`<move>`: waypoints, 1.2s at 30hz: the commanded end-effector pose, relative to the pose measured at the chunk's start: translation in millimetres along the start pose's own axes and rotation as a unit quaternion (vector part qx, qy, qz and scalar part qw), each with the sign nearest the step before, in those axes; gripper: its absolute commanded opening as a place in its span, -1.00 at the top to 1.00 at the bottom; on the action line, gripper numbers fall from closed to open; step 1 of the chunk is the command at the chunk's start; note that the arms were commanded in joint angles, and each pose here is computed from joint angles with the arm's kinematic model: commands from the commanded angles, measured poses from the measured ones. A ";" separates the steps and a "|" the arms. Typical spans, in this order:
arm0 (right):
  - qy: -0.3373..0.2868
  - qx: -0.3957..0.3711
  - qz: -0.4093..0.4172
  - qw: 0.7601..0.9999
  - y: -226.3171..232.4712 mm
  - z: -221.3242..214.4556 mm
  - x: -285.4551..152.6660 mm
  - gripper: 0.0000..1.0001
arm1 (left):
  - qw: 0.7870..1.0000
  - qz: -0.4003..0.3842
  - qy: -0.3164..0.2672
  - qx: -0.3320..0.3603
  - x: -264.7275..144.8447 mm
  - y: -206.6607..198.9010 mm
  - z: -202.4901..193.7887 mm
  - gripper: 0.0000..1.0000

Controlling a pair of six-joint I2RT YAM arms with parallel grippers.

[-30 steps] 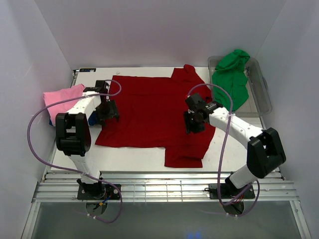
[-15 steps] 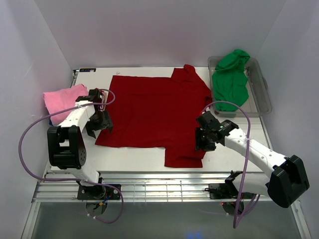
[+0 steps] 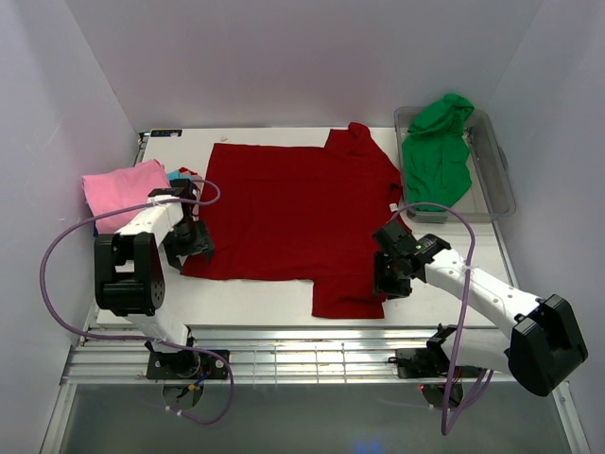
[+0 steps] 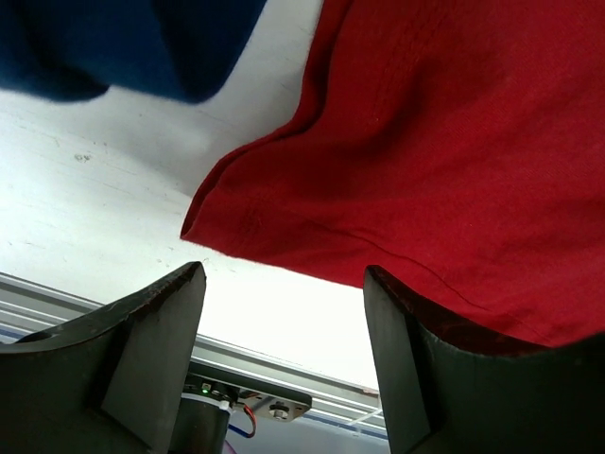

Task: Fold and stack the t-shirts
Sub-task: Flatten the tshirt out, then fold the tshirt

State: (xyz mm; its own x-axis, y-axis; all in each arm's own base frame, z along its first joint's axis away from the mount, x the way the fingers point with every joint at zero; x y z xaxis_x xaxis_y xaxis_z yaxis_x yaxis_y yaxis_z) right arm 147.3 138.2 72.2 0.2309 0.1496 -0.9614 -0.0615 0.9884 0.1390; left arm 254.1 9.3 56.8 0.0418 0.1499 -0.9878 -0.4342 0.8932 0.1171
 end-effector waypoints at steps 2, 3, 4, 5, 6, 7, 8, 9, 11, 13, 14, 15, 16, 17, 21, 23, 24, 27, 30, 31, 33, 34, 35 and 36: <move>0.004 0.013 -0.013 1.000 -3.5 -3.3 4.9 0.09 | 1.000 0.014 -0.001 -0.003 8.0 2.3 1.9 -0.51; 0.007 0.018 -0.018 1.000 -5.0 -4.7 6.2 0.09 | 1.000 0.018 0.005 -0.003 11.1 2.8 0.1 -0.49; 0.011 0.020 -0.025 0.999 -7.7 -7.3 8.1 0.09 | 1.000 0.020 0.006 -0.002 11.9 3.1 0.5 -0.46; 0.015 0.020 -0.026 0.999 -8.3 -8.7 9.3 0.09 | 1.000 0.018 0.008 -0.001 12.7 2.2 0.5 -0.42; 0.019 0.023 -0.030 0.999 -9.0 -10.1 11.3 0.10 | 1.000 0.020 0.009 -0.001 13.5 2.5 0.9 -0.36; 0.021 0.025 -0.031 0.999 -9.7 -11.4 12.6 0.10 | 1.000 0.023 0.010 -0.001 14.5 3.1 0.3 -0.33; 0.023 0.025 -0.033 0.999 -10.0 -12.0 14.2 0.10 | 1.000 0.023 0.010 -0.003 14.5 3.2 0.4 -0.31; 0.026 0.026 -0.036 0.999 -10.8 -12.9 16.1 0.10 | 1.000 0.024 0.010 -0.002 14.4 3.6 -0.2 -0.27; 0.031 0.029 -0.044 0.998 -14.2 -16.2 20.3 0.10 | 1.000 0.024 0.009 -0.003 14.3 4.1 -0.9 -0.23; 0.038 0.031 -0.049 0.998 -15.5 -18.5 24.6 0.10 | 1.000 0.023 0.008 -0.004 13.8 4.2 -1.2 -0.21; 0.041 0.031 -0.049 0.997 -15.6 -20.1 27.0 0.10 | 1.000 0.023 0.007 -0.004 13.2 4.2 -0.9 -0.20; 0.045 0.031 -0.050 0.997 -15.7 -21.7 29.3 0.09 | 1.000 0.023 0.007 -0.004 13.0 4.6 -1.6 -0.19; 0.047 0.031 -0.047 0.997 -15.2 -22.7 30.4 0.09 | 1.000 0.023 0.007 -0.003 12.7 4.6 -1.4 -0.18; 0.050 0.031 -0.048 0.997 -16.2 -25.8 33.3 0.08 | 1.000 0.022 0.006 -0.003 12.3 4.6 -1.3 -0.18; 0.049 0.031 -0.025 0.998 -10.3 -27.3 42.5 0.06 | 1.000 0.020 0.009 -0.002 12.9 3.8 -2.0 -0.18; 0.051 0.030 -0.016 0.998 -7.9 -28.5 45.9 0.06 | 1.000 0.019 0.010 -0.002 13.2 3.5 -2.7 -0.18; 0.057 0.029 -0.010 0.998 -6.8 -31.9 48.3 0.06 | 1.000 0.019 0.009 -0.002 13.0 3.2 -1.9 -0.18; 0.052 0.029 0.002 0.998 -2.3 -29.9 51.6 0.07 | 1.000 0.018 0.007 -0.002 12.0 3.0 -1.1 -0.18; 0.050 0.026 0.003 0.998 -1.5 -28.8 52.7 0.09 | 1.000 0.017 0.007 -0.002 11.5 3.2 -1.8 -0.18; 0.049 0.025 0.006 0.998 0.0 -27.8 52.5 0.09 | 1.000 0.017 0.006 -0.002 11.2 3.0 -1.3 -0.17; 0.046 0.023 0.014 0.999 4.1 -25.7 52.2 0.10 | 1.000 0.016 0.005 -0.002 10.6 2.8 -0.7 -0.18; 0.046 0.021 0.015 0.999 5.3 -25.5 52.0 0.11 | 1.000 0.016 0.005 -0.002 10.6 2.8 -0.7 -0.17; 0.045 0.020 0.013 0.999 4.7 -25.6 52.9 0.22 | 1.000 0.015 0.004 -0.002 10.4 2.5 0.1 -0.18; 0.048 0.019 0.002 0.999 1.2 -26.8 54.7 0.33 | 1.000 0.016 0.005 -0.002 10.6 2.6 -0.3 -0.18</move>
State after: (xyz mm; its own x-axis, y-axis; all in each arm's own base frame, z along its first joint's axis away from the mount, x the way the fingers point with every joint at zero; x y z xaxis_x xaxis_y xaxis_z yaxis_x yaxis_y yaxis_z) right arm 131.6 145.4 25.1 0.1290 0.1629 -0.9782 -0.0162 0.9866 0.1621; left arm 246.2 12.2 38.0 -0.0346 0.1684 -0.9851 -0.4291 0.8877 0.1669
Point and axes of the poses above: each gripper's point midway between its finger pads, its own x axis out along the fingers, its own y axis along the line the jaws close on, z = x × y, the point moved 1 cm from there along -x, back along the fingers, and after that the axes turned 4 degrees about -x, right-handed, at the moved point
